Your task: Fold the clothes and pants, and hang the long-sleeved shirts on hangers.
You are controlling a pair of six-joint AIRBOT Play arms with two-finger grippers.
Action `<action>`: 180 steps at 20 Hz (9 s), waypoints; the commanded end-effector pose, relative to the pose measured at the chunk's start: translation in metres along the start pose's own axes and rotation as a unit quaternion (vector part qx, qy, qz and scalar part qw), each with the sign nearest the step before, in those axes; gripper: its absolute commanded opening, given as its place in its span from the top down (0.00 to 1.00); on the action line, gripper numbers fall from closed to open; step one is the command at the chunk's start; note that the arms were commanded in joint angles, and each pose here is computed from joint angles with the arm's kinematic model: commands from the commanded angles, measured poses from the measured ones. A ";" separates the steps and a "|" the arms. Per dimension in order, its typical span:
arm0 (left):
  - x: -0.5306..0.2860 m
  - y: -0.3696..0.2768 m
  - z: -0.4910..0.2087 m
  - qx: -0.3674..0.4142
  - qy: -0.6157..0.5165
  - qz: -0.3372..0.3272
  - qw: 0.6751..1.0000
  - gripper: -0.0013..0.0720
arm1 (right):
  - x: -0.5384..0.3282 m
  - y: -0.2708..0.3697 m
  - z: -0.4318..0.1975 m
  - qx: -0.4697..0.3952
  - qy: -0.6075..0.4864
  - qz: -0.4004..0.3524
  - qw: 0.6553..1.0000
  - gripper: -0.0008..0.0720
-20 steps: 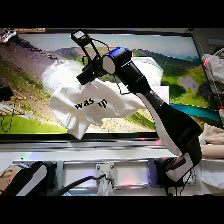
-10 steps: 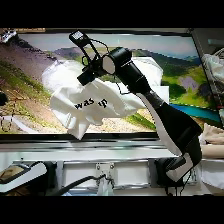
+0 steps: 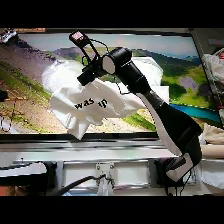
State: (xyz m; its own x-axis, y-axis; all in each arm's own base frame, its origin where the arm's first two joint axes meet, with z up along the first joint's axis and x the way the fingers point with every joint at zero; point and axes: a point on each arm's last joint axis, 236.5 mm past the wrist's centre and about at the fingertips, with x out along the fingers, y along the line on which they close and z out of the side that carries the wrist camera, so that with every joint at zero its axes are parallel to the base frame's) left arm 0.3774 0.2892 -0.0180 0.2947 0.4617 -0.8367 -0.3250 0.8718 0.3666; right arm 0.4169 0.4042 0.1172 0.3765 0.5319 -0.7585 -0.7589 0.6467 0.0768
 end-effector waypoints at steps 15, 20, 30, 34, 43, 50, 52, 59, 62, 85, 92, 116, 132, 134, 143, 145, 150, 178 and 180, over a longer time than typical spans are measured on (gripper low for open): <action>0.021 0.012 -0.020 -0.026 0.033 -0.005 0.999 0.69 | 0.000 0.000 0.004 0.003 -0.008 -0.001 1.000 0.95; 0.021 0.013 -0.014 -0.009 0.020 -0.004 1.000 0.96 | 0.000 0.000 0.004 0.003 -0.008 -0.001 1.000 0.95; -0.038 -0.008 0.055 0.011 -0.090 -0.006 0.996 0.96 | 0.000 0.000 0.007 0.004 -0.015 -0.002 1.000 0.95; -0.138 -0.024 0.129 -0.011 -0.220 -0.035 0.975 0.96 | 0.000 -0.001 0.007 0.011 -0.015 -0.003 1.000 0.95; -0.401 -0.091 0.085 -0.050 -0.368 -0.247 0.895 0.97 | -0.001 -0.012 0.013 0.030 -0.028 -0.025 0.999 0.95; -0.511 -0.180 -0.096 0.166 -0.419 -0.439 0.778 0.97 | -0.003 -0.006 -0.015 0.037 0.032 -0.015 0.999 0.95; -0.495 -0.185 -0.106 0.149 -0.405 -0.445 0.785 0.97 | -0.009 -0.003 -0.017 0.037 0.037 -0.012 0.999 0.95; -0.404 -0.218 -0.094 0.046 -0.345 -0.470 0.811 0.97 | -0.034 -0.005 -0.009 0.026 0.024 -0.022 0.999 0.95; -0.401 -0.226 -0.097 0.069 -0.356 -0.475 0.802 0.97 | -0.035 -0.009 -0.014 0.017 0.035 -0.030 0.999 0.95; -0.482 -0.207 -0.114 0.283 -0.445 -0.418 0.740 0.97 | -0.037 -0.015 -0.024 0.016 0.054 -0.029 0.998 0.95; -0.459 -0.215 -0.095 0.317 -0.432 -0.402 0.742 0.97 | -0.036 -0.010 -0.023 0.020 0.053 -0.018 0.998 0.95; -0.400 -0.354 -0.056 0.175 -0.177 -0.763 0.597 0.97 | -0.108 -0.018 -0.012 -0.011 0.026 -0.061 0.998 0.95; -0.381 -0.392 0.015 0.193 -0.247 -0.725 0.613 0.97 | -0.126 -0.015 0.003 -0.005 -0.012 -0.063 0.998 0.95; -0.379 -0.393 0.015 0.192 -0.246 -0.725 0.614 0.97 | -0.126 -0.014 0.004 0.000 -0.013 -0.059 0.998 0.95; -0.402 -0.381 0.024 0.206 -0.271 -0.725 0.600 0.97 | -0.132 -0.046 0.012 -0.015 -0.030 -0.124 0.992 0.95; -0.416 -0.373 0.029 0.213 -0.286 -0.723 0.591 0.97 | -0.135 -0.058 0.011 -0.011 -0.028 -0.138 0.990 0.95; -0.429 -0.366 0.025 0.223 -0.281 -0.734 0.577 0.97 | -0.140 -0.081 0.012 0.005 -0.037 -0.153 0.987 0.95; -0.348 -0.376 0.006 0.208 -0.162 -0.787 0.558 0.97 | -0.111 0.053 0.039 -0.096 -0.079 -0.056 0.991 0.95; -0.347 -0.377 0.005 0.215 -0.169 -0.787 0.553 0.97 | -0.109 0.055 0.038 -0.092 -0.077 -0.053 0.991 0.95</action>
State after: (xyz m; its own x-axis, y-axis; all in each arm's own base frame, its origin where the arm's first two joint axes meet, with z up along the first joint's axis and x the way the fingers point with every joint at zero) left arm 0.4115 -0.1973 0.1411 0.1378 -0.9757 -0.1703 0.7863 0.2123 -0.5803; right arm 0.3545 0.4012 0.2290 0.5236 0.5528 -0.6483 -0.7925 0.5954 -0.1323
